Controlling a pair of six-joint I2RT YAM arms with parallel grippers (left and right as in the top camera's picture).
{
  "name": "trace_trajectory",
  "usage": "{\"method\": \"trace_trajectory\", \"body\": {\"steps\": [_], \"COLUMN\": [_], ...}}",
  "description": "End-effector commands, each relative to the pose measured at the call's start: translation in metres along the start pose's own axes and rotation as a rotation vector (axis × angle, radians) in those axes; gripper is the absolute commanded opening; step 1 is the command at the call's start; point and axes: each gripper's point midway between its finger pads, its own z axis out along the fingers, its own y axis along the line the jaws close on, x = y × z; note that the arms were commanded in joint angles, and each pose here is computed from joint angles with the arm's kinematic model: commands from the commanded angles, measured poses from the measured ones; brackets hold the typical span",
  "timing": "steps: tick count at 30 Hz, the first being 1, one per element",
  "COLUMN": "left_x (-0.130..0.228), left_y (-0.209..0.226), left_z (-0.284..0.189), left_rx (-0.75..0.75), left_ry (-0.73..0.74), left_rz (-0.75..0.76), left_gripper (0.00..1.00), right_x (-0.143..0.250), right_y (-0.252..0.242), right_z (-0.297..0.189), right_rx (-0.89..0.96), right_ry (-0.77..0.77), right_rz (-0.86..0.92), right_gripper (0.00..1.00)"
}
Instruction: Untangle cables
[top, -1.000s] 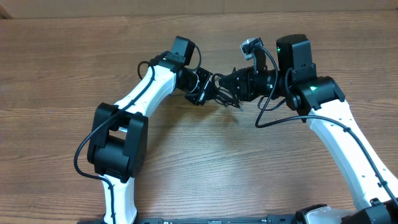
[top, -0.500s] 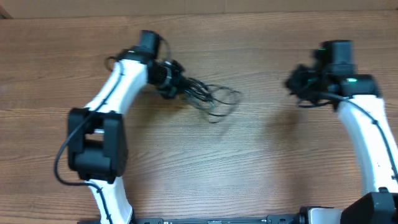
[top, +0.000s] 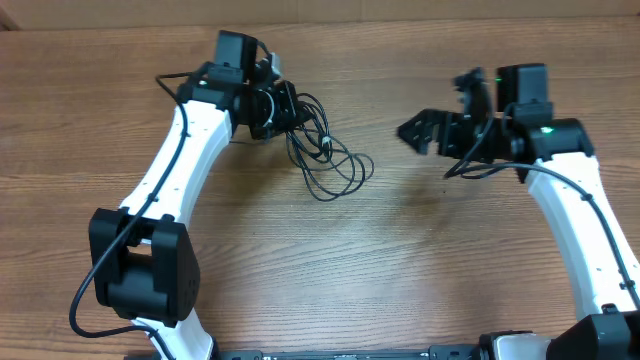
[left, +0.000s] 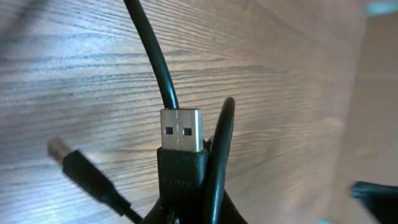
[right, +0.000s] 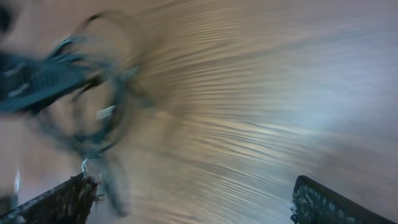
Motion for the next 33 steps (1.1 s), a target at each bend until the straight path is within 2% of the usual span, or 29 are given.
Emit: {"method": "trace_trajectory", "body": {"steps": [1,8,16,18,20,21,25,28,33], "left_x": [0.001,0.014,0.015,0.018,0.021,0.022,0.028,0.031,0.039], "left_y": [-0.007,-0.027,-0.043,-0.051,-0.052,-0.052,-0.033,-0.002,0.025], "left_z": [-0.002,-0.001,-0.021,-0.025,-0.028,-0.029,-0.029,-0.034,-0.041], "left_rx": [-0.028,-0.008,0.021,0.055,0.062,0.057,-0.026,-0.175,-0.303], "left_ry": [-0.024,-0.013,-0.047,-0.040,-0.033,-0.029,-0.007,0.002,0.027], "left_rz": [0.160,0.231,0.254,0.261,0.260,0.260,0.229,0.185,0.139], "left_gripper": [0.04,0.04,0.04,0.05,0.04,0.04,0.05,0.09,0.04], "right_x": [-0.004,0.014,0.048,0.051,0.048,0.045,0.030,0.010,-0.012], "right_y": [0.044,0.070,0.089,0.086,0.079,0.076,0.067,0.052,0.041], "right_z": [0.002,0.049,0.088,0.095,0.098,0.098,0.088,0.068,0.034], "right_rx": [-0.126,-0.153,-0.190,-0.169,-0.130,-0.113,-0.093,-0.071,-0.101], "right_ry": [-0.027,0.055,0.185,0.197,0.193,0.186,0.145,0.080,-0.002], "right_rz": [-0.297,-0.395,-0.383,-0.379,-0.319,-0.284,-0.197,-0.112,-0.055], "right_gripper": [1.00,0.99,0.66,0.45,0.15,0.04,0.04,0.04,0.04]}}
